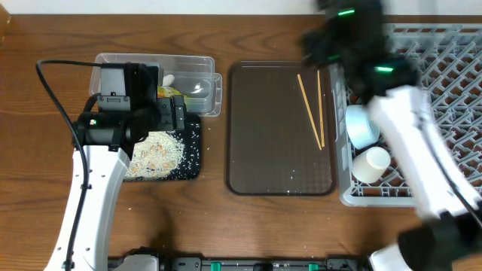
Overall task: Sort waste into correct bins and load items into the dishwasher rack
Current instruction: 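Reach the right gripper down to the wooden chopsticks on the tray, then pinch one chopstick with the right gripper and lift it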
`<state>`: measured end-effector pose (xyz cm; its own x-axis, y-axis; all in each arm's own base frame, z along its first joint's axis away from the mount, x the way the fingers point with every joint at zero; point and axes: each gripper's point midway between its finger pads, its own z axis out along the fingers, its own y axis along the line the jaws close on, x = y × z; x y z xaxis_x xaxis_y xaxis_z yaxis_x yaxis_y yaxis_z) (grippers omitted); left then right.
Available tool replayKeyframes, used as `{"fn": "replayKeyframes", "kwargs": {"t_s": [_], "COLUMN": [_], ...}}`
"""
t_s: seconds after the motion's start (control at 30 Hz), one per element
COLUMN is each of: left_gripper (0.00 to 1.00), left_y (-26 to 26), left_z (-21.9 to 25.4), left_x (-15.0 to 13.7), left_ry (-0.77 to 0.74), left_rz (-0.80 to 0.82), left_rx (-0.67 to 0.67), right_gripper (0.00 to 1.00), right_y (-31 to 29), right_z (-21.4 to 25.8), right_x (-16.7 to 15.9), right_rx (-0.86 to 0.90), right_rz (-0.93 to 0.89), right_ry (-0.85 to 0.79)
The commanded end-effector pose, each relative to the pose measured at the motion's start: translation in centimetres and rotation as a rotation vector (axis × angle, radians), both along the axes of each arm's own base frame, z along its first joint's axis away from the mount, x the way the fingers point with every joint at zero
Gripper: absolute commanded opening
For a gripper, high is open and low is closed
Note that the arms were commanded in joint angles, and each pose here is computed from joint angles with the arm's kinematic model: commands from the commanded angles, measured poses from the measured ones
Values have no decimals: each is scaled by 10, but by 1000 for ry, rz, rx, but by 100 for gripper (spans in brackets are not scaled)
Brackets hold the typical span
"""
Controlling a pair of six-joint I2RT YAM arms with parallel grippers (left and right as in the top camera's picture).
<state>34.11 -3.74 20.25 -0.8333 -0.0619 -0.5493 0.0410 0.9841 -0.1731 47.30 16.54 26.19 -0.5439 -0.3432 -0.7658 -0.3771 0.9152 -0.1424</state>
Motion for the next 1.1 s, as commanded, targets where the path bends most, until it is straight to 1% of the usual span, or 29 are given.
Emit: {"fn": "replayKeyframes", "kwargs": {"t_s": [0.0, 0.1, 0.17, 0.23, 0.33, 0.43, 0.6, 0.7, 0.83, 1.07], "left_gripper": [91, 91, 91, 91, 91, 91, 91, 91, 91, 91], "left_y": [2, 2, 2, 2, 2, 2, 2, 2, 2, 2], "left_z": [7, 7, 7, 7, 7, 7, 7, 7, 7, 7], "left_x": [4, 4, 4, 4, 3, 4, 4, 4, 4, 4], "left_ry": [-18, -18, -18, -18, -18, -18, -18, -18, -18, -18], "left_rz": [4, 4, 4, 4, 3, 4, 4, 4, 4, 4], "left_rx": [8, 8, 8, 8, 7, 8, 8, 8, 8, 8], "right_gripper": [99, 99, 99, 99, 99, 93, 79, 76, 68, 63], "right_y": [28, 49, 53, 53, 47, 34, 6, -3, -8, -19], "right_z": [-68, -102, -118, -129, -139, -154, -190, -203, -220, -254], "right_x": [-13, -33, -45, -52, -51, -47, -48, -47, -47, -47], "right_rx": [-117, -142, -162, -184, -190, -183, -172, -157, -167, -225], "right_rz": [8, 82, 104, 110, 100, 54, -45, -93, -116, -179], "right_ry": [149, 266, 329, 369, 387, 417, 504, 538, 570, 610]}}
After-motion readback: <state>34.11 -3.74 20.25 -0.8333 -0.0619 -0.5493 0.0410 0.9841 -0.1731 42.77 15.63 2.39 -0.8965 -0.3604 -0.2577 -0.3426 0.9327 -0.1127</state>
